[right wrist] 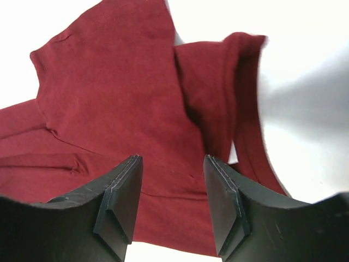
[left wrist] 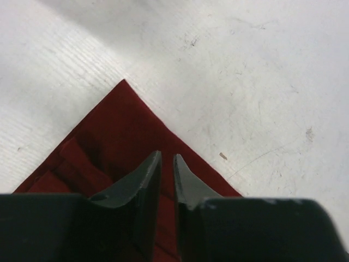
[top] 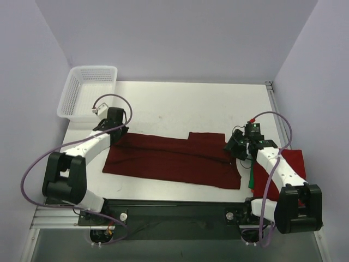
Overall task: Fold and stack the t-shirts
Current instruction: Fold the other side of the tshirt into a rectangle
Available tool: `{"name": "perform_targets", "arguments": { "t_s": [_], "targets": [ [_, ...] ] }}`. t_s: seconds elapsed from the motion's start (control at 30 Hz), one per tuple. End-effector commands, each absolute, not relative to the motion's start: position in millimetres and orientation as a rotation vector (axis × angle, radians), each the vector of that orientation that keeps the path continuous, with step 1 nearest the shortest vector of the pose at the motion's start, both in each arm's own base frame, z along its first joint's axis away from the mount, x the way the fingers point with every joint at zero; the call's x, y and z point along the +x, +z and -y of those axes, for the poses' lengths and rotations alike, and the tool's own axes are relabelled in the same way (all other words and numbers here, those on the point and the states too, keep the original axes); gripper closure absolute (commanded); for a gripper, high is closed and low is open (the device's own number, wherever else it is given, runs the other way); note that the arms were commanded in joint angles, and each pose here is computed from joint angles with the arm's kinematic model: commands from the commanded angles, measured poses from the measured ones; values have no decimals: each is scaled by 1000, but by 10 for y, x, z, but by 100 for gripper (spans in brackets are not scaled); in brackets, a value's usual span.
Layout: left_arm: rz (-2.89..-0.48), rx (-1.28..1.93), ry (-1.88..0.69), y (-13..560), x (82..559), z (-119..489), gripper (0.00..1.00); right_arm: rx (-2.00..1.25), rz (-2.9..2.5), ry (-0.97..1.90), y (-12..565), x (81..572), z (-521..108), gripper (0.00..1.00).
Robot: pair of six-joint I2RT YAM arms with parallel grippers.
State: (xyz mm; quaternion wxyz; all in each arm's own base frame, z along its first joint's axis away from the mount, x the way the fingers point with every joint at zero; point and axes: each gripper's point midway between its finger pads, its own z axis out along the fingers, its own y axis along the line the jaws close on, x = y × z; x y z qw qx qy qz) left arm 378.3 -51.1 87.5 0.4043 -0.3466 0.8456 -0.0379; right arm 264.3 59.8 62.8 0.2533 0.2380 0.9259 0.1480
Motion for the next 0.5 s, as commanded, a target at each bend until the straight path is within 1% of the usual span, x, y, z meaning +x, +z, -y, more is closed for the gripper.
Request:
{"name": "perform_targets", "arguments": {
  "t_s": [0.0,0.1,0.23,0.43,0.47],
  "targets": [
    [-2162,-877,-38,858,3981,535,77,614,-2514,379,660,2764,-621,52],
    [-2212,-907,11,702,3980,530,81,604,-2531,374,622,2778,-649,52],
    [-2227,-916,23,558,3836,497,82,596,-2528,363,625,2849,-645,51],
    [-2247,-916,28,444,3637,435,82,597,-2529,339,675,3195,-638,49],
    [-2239,-913,17,470,3625,437,82,593,-2522,340,705,3331,-643,48]
  ]
}}
